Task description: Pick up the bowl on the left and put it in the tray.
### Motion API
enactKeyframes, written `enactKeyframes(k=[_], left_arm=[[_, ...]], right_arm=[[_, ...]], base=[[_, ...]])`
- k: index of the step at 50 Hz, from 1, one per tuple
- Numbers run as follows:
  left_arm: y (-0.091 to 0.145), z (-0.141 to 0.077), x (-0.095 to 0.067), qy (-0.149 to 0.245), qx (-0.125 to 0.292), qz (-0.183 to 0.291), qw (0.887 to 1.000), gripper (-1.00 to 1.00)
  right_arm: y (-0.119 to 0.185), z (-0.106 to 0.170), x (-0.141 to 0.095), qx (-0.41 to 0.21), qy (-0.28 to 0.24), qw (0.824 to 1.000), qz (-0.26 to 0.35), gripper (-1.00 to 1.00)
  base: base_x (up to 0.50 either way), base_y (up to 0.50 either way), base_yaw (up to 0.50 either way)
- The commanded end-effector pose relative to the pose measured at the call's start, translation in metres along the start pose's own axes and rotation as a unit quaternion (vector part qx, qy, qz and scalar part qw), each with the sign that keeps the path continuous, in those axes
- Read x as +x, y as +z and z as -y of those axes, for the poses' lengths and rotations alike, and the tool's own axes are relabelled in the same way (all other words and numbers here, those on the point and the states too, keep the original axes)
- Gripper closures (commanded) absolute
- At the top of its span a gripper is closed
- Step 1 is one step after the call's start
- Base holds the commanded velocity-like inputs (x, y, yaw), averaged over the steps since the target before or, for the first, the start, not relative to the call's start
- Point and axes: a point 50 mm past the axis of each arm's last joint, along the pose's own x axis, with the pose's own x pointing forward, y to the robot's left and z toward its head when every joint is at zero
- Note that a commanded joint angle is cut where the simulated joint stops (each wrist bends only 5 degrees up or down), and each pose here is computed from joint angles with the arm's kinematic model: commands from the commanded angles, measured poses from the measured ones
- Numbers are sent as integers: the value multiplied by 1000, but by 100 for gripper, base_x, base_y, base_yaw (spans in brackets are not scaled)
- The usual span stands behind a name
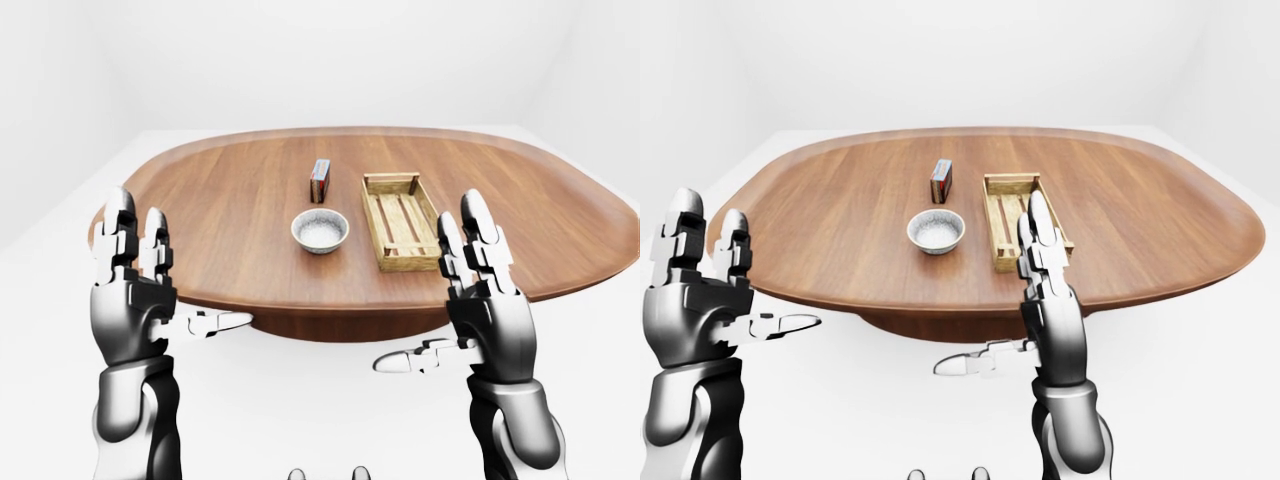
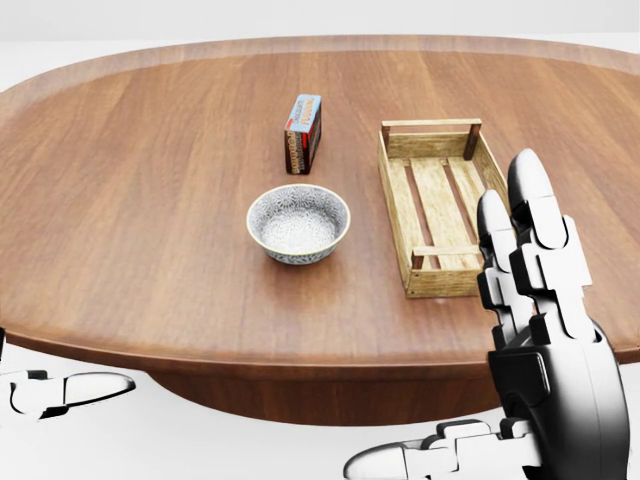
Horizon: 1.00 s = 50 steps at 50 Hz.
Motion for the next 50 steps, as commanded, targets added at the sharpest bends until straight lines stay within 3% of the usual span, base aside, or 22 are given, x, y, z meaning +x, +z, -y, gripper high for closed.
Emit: enactKeyframes(k=[1, 50], left_arm=[[-1, 2, 0, -2, -1, -2, 1000, -100], [6, 2, -2, -2, -3, 12, 1000, -100]], right_arm=[[3, -1, 1, 4, 1, 1000, 8, -100], [1, -2, -2, 5, 3, 1000, 0, -100]], base=[[50, 0, 0], [50, 0, 0]])
